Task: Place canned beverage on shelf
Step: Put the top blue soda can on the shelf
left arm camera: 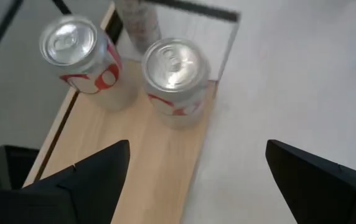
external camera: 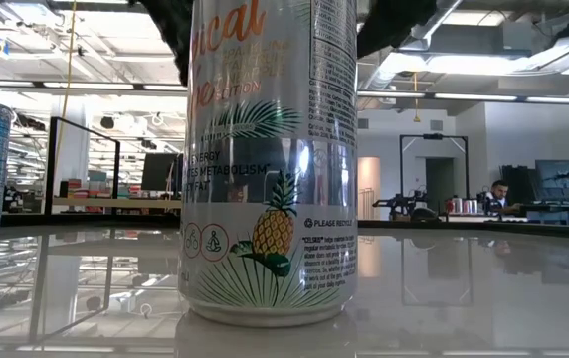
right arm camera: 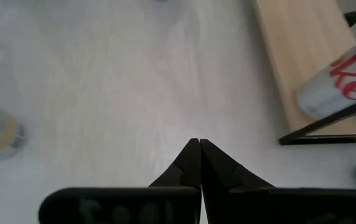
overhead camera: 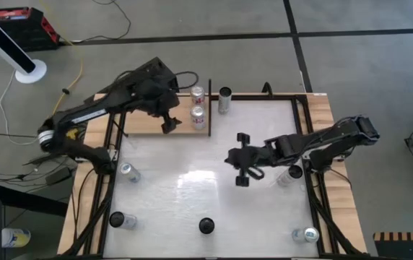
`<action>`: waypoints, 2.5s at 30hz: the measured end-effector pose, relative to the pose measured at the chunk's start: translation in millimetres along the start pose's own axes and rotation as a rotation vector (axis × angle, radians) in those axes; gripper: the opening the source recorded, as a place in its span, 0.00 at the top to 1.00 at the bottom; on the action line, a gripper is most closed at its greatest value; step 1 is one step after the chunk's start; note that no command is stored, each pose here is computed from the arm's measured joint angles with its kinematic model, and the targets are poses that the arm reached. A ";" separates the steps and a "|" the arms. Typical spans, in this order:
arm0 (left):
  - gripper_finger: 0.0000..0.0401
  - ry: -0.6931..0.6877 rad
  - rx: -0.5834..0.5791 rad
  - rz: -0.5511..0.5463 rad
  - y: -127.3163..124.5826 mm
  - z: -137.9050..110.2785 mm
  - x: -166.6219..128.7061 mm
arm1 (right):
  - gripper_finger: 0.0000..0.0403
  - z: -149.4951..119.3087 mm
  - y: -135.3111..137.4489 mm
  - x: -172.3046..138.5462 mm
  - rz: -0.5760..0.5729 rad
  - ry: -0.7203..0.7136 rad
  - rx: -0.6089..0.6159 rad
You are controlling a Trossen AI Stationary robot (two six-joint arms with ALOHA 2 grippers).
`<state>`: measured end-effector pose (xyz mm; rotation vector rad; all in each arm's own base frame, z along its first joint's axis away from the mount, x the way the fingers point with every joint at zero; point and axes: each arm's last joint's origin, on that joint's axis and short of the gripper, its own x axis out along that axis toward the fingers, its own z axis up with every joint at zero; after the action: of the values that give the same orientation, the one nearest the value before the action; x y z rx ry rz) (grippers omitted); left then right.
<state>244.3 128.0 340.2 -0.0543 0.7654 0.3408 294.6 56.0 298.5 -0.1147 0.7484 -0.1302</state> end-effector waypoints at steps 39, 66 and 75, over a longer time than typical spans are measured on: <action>0.10 -0.511 -0.006 -0.085 -49.4 -66.2 -31.0 | 0.89 -52.8 -183.4 -25.1 -0.284 -0.336 0.322; 0.10 -0.514 -0.054 -0.056 -45.8 -65.9 -31.0 | 0.33 -36.2 -194.3 -27.0 -0.155 -0.338 0.297; 0.10 -0.516 -0.054 -0.056 -45.7 -65.7 -31.1 | 0.33 -19.0 -149.6 -46.2 -0.018 -0.420 0.197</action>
<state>194.2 64.8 310.7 -0.0356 0.2430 0.3044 236.6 -85.2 338.1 0.0398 0.3131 -0.1888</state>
